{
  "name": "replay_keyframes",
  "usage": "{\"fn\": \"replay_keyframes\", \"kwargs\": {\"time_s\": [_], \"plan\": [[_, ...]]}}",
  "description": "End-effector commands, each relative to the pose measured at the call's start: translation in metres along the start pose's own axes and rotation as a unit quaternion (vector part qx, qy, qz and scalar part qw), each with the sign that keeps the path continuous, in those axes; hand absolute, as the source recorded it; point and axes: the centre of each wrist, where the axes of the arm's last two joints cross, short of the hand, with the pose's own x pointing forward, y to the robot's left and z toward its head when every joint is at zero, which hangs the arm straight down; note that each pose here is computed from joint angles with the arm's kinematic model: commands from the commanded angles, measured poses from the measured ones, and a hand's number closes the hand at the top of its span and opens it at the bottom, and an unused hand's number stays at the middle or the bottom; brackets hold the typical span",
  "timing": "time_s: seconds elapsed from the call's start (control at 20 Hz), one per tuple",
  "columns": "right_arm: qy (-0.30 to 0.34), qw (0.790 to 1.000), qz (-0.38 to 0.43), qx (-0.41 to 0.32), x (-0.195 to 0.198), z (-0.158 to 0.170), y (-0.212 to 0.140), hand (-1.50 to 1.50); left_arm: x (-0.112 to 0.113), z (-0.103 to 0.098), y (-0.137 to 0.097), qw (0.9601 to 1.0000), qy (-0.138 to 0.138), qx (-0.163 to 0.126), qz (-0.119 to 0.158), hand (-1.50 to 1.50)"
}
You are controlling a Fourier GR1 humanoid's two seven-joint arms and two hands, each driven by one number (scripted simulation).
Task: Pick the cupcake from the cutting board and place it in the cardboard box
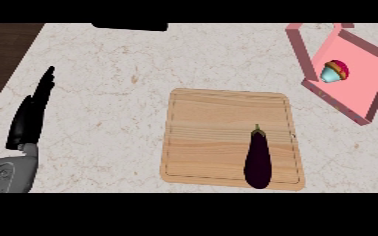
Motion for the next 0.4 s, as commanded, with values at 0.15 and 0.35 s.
{"fn": "replay_keyframes", "kwargs": {"time_s": [0.15,0.35], "plan": [[0.003,1.000,0.010,0.002,0.002,0.035,-0.043,-1.50,0.001,0.001,0.000,1.0000,0.006,0.000,0.004,0.00],[0.014,0.999,0.034,0.035,0.010,0.042,-0.057,-1.50,0.006,-0.005,0.004,1.0000,0.001,0.007,0.004,0.00]]}}
